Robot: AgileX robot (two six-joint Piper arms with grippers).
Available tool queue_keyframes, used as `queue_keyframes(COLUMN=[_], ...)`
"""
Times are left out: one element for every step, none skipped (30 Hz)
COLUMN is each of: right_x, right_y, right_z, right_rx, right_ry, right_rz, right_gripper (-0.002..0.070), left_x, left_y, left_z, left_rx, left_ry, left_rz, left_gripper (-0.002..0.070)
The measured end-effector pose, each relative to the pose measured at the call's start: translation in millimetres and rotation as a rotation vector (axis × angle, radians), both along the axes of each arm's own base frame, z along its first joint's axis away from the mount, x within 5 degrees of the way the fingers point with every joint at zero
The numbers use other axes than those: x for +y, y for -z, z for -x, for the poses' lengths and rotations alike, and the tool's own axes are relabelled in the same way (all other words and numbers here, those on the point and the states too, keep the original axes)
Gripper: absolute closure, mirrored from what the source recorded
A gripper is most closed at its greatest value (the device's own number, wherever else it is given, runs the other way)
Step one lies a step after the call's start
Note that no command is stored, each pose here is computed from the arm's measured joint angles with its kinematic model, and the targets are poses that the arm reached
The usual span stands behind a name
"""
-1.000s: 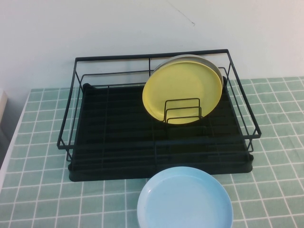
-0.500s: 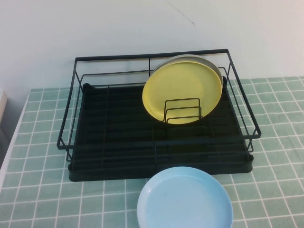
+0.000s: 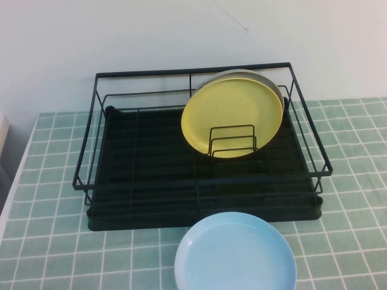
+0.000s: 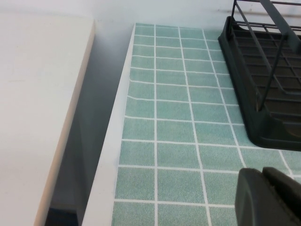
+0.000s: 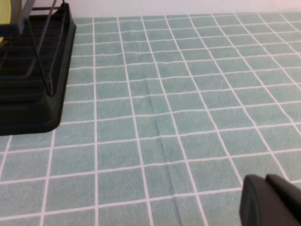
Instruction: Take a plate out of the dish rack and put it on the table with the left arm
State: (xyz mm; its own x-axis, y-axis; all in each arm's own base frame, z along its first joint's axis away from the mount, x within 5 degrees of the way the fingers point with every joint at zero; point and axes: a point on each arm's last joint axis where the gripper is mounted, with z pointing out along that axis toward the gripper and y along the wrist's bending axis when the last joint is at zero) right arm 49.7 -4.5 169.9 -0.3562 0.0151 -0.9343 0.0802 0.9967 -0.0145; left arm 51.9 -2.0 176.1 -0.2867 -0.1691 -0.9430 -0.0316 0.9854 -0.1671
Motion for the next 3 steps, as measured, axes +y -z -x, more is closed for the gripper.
queue_keyframes(right_x=[0.0,0.0,0.0], right_y=[0.0,0.0,0.0], right_z=[0.0,0.0,0.0], right_rx=[0.0,0.0,0.0], right_ry=[0.0,0.0,0.0], right_rz=[0.0,0.0,0.0], right_gripper=[0.0678,0.0678,0.0678], left_x=[0.0,0.0,0.0], left_y=[0.0,0.0,0.0], left_z=[0.0,0.0,0.0], left_rx=[0.0,0.0,0.0], left_ry=[-0.001,-0.001,-0.001], left_rz=[0.002,0.002,0.002], left_gripper=[0.0678,0.0678,0.0678])
